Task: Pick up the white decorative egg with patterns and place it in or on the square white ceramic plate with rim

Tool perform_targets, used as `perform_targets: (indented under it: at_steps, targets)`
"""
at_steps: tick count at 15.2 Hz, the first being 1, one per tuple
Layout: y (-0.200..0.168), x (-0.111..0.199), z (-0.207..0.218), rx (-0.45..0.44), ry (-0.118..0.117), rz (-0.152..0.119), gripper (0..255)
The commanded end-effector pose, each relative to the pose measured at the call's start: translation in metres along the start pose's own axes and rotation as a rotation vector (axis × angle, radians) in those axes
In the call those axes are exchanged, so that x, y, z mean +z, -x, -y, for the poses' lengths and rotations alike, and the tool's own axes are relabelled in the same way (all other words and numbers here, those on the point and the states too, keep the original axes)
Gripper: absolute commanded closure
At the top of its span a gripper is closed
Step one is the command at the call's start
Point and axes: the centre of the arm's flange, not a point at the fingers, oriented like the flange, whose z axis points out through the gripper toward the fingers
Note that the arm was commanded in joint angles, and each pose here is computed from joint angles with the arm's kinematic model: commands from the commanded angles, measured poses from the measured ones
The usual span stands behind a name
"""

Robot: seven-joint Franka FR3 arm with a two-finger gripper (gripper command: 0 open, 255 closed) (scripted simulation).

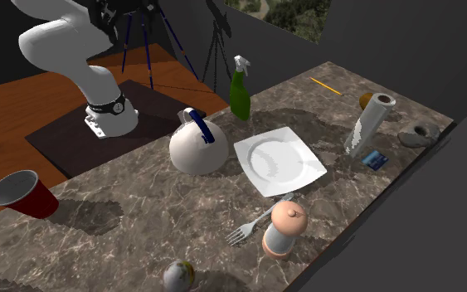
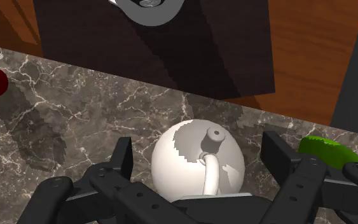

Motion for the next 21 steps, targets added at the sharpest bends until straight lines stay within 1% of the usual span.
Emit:
perform_targets:
  at_steps: [1, 11, 21]
  targets:
    - [0.0, 0.0, 0.0, 0.0, 0.0, 0.0, 0]
    - [-0.067, 0.044, -0.102, -0.207, -0.017, -0.058, 0]
    - [-0.156, 0.085, -0.187, -0.414, -0.033, -0.116, 0]
